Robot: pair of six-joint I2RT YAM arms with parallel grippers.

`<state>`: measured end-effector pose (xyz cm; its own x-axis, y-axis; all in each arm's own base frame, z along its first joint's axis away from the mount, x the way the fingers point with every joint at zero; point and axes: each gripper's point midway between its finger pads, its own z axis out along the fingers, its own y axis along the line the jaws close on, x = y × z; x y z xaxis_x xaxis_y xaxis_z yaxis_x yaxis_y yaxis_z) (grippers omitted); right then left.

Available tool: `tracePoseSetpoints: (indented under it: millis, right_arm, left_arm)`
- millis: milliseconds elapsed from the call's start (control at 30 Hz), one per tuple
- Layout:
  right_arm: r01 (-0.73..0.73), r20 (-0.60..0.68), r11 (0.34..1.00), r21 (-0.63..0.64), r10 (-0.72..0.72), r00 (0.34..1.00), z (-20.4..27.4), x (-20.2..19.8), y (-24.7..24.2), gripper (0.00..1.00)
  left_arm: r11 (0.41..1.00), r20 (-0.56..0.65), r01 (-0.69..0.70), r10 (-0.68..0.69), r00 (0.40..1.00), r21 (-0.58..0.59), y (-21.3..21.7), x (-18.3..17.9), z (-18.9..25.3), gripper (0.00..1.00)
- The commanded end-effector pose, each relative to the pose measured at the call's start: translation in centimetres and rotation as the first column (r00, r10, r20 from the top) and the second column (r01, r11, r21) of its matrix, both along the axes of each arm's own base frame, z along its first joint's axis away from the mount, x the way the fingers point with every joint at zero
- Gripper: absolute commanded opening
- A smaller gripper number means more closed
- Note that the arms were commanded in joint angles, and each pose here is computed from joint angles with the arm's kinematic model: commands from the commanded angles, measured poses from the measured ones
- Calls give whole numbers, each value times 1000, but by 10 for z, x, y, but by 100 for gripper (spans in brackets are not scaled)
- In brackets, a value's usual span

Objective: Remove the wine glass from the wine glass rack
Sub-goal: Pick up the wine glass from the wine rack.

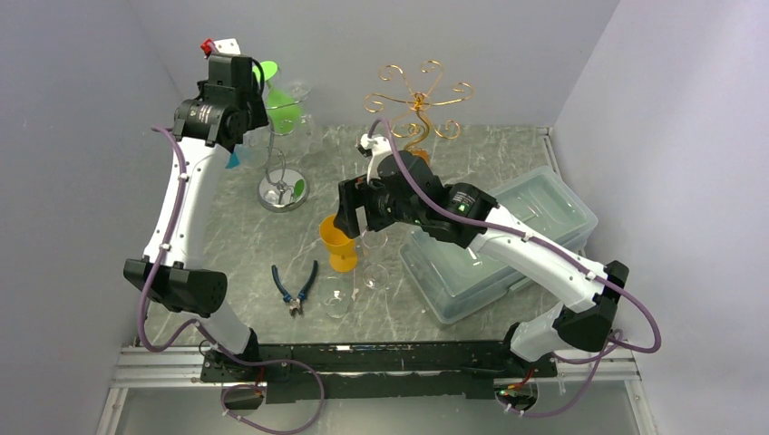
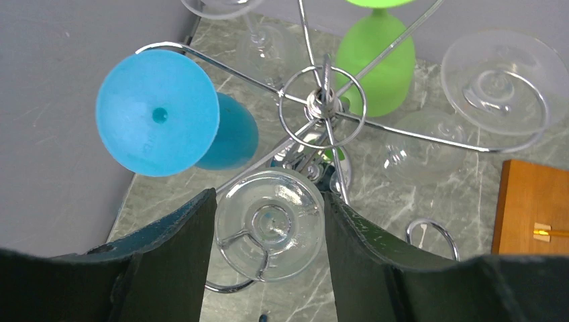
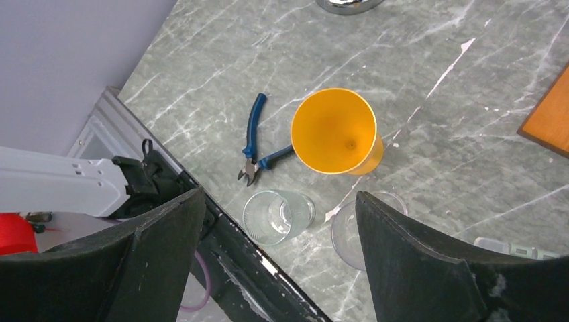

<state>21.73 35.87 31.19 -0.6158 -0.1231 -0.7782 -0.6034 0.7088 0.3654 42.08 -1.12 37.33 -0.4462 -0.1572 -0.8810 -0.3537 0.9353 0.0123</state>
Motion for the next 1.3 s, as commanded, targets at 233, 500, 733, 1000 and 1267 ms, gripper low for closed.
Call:
tracePoseSetpoints:
  millis: [233, 500, 733, 1000, 1267]
  right_arm:
    - [38, 115, 997, 72, -47, 992, 27, 27, 17, 85]
    - [20, 191, 993, 114, -42, 981, 41, 36, 25, 87]
    - [12, 260, 993, 115, -42, 965, 47, 44, 35, 89]
    - [-1, 335, 995, 103, -34, 941, 51, 50, 45, 92]
    - [-28, 420, 994, 102, -17, 907, 62, 53, 59, 98]
  left_arm:
    - [998, 76, 56, -54, 996, -29, -18, -3, 29, 20]
    - [997, 67, 60, -57, 996, -38, -21, -10, 28, 20]
    - [996, 51, 73, -70, 996, -49, -24, -15, 25, 19]
    - [994, 47, 89, -85, 995, -70, -30, -20, 24, 19]
    - [992, 40, 94, -91, 995, -83, -32, -26, 25, 19]
